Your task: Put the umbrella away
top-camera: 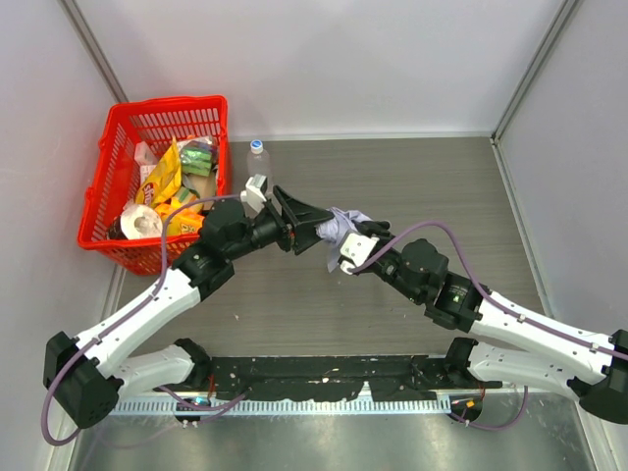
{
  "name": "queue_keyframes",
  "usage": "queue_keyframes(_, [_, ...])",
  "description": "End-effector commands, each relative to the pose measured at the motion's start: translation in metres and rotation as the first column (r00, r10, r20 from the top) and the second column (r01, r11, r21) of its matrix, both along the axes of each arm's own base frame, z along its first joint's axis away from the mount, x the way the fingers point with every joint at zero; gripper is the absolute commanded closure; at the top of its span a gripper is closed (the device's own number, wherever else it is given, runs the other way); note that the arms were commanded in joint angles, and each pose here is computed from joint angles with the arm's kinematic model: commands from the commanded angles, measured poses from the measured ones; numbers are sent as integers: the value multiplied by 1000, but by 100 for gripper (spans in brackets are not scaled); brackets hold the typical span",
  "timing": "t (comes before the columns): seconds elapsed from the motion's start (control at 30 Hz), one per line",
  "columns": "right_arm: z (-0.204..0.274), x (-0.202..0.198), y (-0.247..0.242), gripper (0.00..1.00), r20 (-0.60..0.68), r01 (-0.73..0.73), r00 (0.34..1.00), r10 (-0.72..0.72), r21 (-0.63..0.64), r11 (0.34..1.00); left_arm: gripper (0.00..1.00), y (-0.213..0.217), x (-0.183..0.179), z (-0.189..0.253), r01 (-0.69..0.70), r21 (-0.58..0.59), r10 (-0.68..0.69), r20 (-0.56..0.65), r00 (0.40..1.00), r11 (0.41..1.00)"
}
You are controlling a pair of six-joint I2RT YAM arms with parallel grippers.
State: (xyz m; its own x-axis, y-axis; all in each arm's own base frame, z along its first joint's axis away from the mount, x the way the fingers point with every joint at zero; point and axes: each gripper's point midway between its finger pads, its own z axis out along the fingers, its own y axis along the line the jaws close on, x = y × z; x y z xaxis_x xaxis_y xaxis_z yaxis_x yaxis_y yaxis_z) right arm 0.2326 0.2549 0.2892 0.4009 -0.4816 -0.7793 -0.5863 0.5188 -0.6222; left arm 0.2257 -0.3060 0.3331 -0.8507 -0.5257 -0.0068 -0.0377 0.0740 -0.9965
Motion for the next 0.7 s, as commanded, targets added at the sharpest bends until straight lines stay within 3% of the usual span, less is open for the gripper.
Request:
queue_keyframes(0.0, [55,-10,5,99,91,-53,995,44,103,993,41,-2,8,15,-14,4,14,56,998,1000])
queue_keyframes(0.2, [59,-13,8,99,103,-63,993,55,84,994,41,-4,9,15,-8,32,6,60,998,999])
queue_keyframes(0.37, [61,-16,11,99,109,-79,992,70,76,994,52,-3,11,16,-17,34,14,71,997,999])
queue_keyframes(0.47, [61,-19,14,99,116,-85,990,77,63,994,79,-6,10,15,0,38,-3,78,997,999])
queue_keyframes(0.53, [59,-19,14,99,114,-75,991,69,52,996,92,-6,11,15,-1,41,-3,94,996,999])
queue_keyframes(0.6, [57,-18,14,99,104,-65,993,58,59,996,99,-5,13,19,-16,36,11,144,989,999])
queue_keyframes(0.67, [53,-16,10,99,88,-40,996,33,80,996,100,0,16,24,-49,37,40,208,977,998])
